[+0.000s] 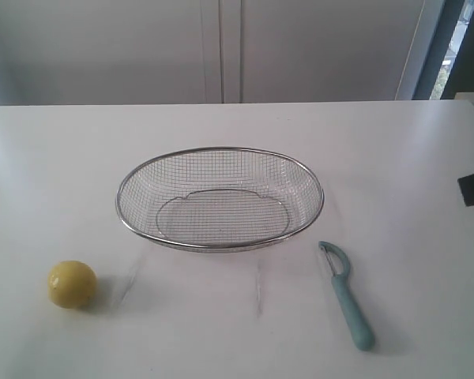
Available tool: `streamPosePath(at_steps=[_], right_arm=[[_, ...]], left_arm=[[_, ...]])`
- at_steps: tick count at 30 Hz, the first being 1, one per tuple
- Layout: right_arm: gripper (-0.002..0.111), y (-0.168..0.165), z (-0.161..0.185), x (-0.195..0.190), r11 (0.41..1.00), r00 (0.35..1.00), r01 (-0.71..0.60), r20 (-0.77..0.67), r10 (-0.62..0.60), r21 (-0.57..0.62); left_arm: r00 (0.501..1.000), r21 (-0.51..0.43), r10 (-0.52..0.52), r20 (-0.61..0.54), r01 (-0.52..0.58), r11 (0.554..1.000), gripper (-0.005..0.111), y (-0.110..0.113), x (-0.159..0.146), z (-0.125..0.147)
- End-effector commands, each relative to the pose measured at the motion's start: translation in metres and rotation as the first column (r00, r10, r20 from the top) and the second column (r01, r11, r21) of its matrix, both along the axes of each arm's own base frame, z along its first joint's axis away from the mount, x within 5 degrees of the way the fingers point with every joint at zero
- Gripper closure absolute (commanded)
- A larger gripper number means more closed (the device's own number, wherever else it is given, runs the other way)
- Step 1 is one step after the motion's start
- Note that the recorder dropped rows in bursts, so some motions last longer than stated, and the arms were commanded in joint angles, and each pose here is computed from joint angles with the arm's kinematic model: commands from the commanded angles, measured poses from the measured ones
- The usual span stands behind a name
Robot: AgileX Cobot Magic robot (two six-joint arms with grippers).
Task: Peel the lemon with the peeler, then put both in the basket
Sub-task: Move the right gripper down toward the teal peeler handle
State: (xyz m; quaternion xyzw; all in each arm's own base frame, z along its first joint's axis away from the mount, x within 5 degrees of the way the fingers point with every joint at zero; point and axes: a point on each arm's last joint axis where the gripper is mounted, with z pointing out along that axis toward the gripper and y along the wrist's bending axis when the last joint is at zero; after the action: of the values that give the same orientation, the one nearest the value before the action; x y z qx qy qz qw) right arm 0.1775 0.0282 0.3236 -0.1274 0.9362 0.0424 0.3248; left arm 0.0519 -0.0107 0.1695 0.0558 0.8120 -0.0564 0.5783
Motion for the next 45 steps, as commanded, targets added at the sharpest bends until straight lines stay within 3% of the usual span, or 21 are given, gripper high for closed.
streamPosePath(at_steps=[1, 18, 28, 37, 43, 45], right_arm=[[0.108, 0.013, -0.003, 0.011, 0.994, 0.995, -0.085, -0.063, 0.081, -0.066], [0.108, 0.064, -0.020, 0.042, 0.917, 0.937, -0.275, -0.296, 0.187, -0.291], [0.108, 0.098, -0.041, 0.042, 0.888, 0.901, -0.358, -0.357, 0.247, -0.290], [0.108, 0.108, -0.043, 0.049, 0.966, 0.955, -0.183, -0.268, 0.130, -0.183], [0.108, 0.108, -0.052, 0.047, 0.972, 0.954, -0.167, -0.278, 0.116, -0.165], [0.108, 0.107, -0.058, 0.045, 0.985, 0.954, -0.097, -0.296, 0.050, -0.146]], left_arm=[[1.000, -0.002, -0.007, 0.003, 0.007, 1.000, 0.107, 0.000, 0.000, 0.000], [1.000, -0.002, -0.007, 0.003, 0.007, 1.000, 0.107, 0.000, 0.000, 0.000], [1.000, -0.002, -0.007, 0.003, 0.007, 1.000, 0.107, 0.000, 0.000, 0.000], [1.000, -0.002, -0.007, 0.003, 0.007, 1.000, 0.107, 0.000, 0.000, 0.000], [1.000, -0.002, -0.007, 0.003, 0.007, 1.000, 0.107, 0.000, 0.000, 0.000], [1.000, -0.002, -0.007, 0.003, 0.007, 1.000, 0.107, 0.000, 0.000, 0.000]])
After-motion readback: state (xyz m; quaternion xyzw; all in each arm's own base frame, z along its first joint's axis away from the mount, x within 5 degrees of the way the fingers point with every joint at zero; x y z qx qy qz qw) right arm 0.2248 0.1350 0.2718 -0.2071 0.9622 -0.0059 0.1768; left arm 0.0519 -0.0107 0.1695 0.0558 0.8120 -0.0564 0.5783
